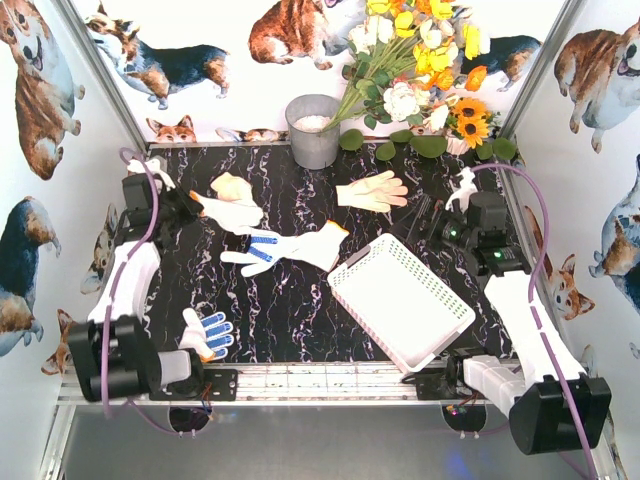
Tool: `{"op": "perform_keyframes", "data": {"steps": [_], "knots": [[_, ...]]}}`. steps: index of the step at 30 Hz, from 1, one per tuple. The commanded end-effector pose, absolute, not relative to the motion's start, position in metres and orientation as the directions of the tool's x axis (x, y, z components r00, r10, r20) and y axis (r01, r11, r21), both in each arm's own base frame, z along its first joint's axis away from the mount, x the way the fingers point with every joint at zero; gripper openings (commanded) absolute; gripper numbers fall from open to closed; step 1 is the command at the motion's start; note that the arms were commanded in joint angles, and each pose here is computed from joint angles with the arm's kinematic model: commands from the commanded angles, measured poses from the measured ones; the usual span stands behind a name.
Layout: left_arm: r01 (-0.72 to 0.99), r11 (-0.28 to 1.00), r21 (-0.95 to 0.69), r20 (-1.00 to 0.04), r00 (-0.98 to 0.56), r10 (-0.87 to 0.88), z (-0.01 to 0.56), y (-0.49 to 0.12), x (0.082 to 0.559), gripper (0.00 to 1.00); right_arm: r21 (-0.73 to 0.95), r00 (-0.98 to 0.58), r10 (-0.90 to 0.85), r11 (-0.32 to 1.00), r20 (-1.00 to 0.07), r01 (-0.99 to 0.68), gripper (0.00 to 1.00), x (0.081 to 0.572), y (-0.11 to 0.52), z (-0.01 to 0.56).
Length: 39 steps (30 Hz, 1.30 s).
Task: Put the gloves into the storage basket
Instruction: Pick up the glove from the center of the board, then place the glove at the center of the board.
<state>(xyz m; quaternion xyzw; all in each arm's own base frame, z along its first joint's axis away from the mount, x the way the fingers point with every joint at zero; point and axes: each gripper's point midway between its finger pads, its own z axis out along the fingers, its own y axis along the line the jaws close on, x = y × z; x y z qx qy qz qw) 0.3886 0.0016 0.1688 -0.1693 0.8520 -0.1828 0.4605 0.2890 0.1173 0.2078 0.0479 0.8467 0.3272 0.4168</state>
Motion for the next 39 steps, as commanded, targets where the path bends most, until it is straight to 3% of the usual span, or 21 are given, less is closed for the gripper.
{"op": "perform_keyframes", "data": {"steps": [1,8,14,22,34,39], "knots": [[-0.078,0.882,-0.465,-0.741,-0.511,-0.436,0.197,-0.003,0.371,0.00,0.645,-0.610,0.374,0.698,-0.699,-0.312,0.92,0.300,0.139,0.259],[0.126,0.832,-0.540,-0.729,-0.563,-0.388,0.254,-0.053,0.348,0.00,0.695,-0.642,0.353,0.588,-0.681,-0.414,0.93,0.300,0.185,0.276],[0.286,0.826,-0.486,-0.769,-0.589,-0.248,0.277,-0.103,0.329,0.00,0.702,-0.683,0.262,0.497,-0.682,-0.510,0.93,0.294,0.230,0.283],[0.720,0.521,-0.459,-0.821,-0.567,0.059,0.306,-0.201,0.266,0.00,0.613,-0.596,0.150,0.246,-0.789,-0.751,0.94,0.269,0.275,0.333],[0.860,0.181,-0.477,-0.838,-0.507,0.202,0.325,-0.249,0.193,0.00,0.455,-0.455,0.021,0.034,-0.890,-0.890,0.98,0.233,0.306,0.348],[0.863,0.141,-0.485,-0.834,-0.505,0.223,0.330,-0.252,0.181,0.00,0.451,-0.451,-0.021,-0.043,-0.892,-0.891,0.99,0.216,0.319,0.351]]}}
